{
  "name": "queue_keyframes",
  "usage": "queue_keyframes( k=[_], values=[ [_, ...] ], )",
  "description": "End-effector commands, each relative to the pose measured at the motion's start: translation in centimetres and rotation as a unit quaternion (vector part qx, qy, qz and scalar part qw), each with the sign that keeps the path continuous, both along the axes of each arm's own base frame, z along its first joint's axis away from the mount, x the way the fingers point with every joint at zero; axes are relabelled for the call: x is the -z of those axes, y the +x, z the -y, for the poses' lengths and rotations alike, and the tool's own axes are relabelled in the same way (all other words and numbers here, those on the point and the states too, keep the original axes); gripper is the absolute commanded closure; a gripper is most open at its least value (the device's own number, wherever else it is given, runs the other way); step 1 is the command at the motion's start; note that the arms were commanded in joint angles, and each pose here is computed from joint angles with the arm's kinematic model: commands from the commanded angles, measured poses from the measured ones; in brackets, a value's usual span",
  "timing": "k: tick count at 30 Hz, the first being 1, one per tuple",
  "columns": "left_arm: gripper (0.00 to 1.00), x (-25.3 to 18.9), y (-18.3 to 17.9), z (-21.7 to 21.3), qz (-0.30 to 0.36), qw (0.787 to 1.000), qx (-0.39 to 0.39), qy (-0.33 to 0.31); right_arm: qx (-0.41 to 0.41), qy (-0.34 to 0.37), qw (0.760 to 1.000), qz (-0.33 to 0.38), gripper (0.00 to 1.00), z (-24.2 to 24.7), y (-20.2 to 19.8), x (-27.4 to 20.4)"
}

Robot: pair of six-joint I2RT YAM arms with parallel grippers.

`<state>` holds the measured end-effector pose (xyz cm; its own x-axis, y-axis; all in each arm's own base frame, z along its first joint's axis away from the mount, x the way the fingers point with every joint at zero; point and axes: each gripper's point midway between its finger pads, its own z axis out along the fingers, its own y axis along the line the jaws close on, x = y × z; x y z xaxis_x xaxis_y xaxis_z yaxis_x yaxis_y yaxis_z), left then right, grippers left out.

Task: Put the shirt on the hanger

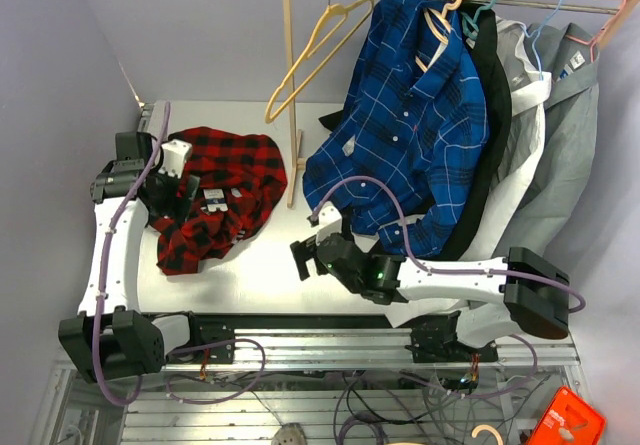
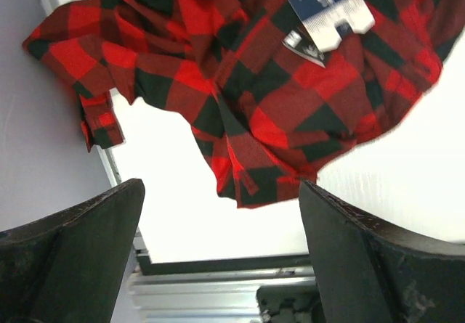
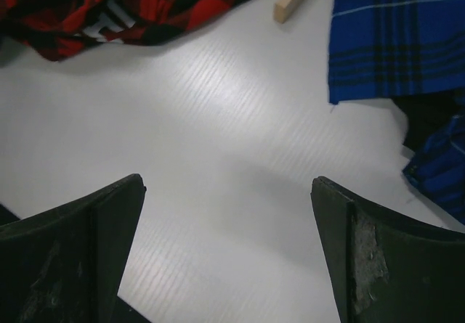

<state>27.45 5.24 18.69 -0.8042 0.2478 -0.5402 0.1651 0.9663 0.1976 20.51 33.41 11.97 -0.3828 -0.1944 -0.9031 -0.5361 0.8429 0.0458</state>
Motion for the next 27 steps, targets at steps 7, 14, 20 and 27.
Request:
queue_keyframes(
  k=[7,14,20,27],
  values=[
    [0.01,1.0,-6.2,2.2,-0.135,0.968,0.213,0.009,-0.148,0.094,0.984,-0.013,0.00,-4.4,-3.4,-2.7],
    [0.01,5.5,-7.0,1.0,-0.153,0.964,0.212,0.054,-0.159,0.078,0.984,-0.022,0.00,-5.4,-3.4,-2.0],
    [0.01,9.7,-5.6,0.0,-0.152,0.965,0.182,0.112,-0.166,0.087,0.982,-0.033,0.00,-5.9,-3.7,-2.0],
    [0.01,10.4,-3.0,0.5,-0.112,0.977,0.153,0.094,-0.165,0.083,0.982,-0.037,0.00,-5.8,-3.8,-1.3]
  ],
)
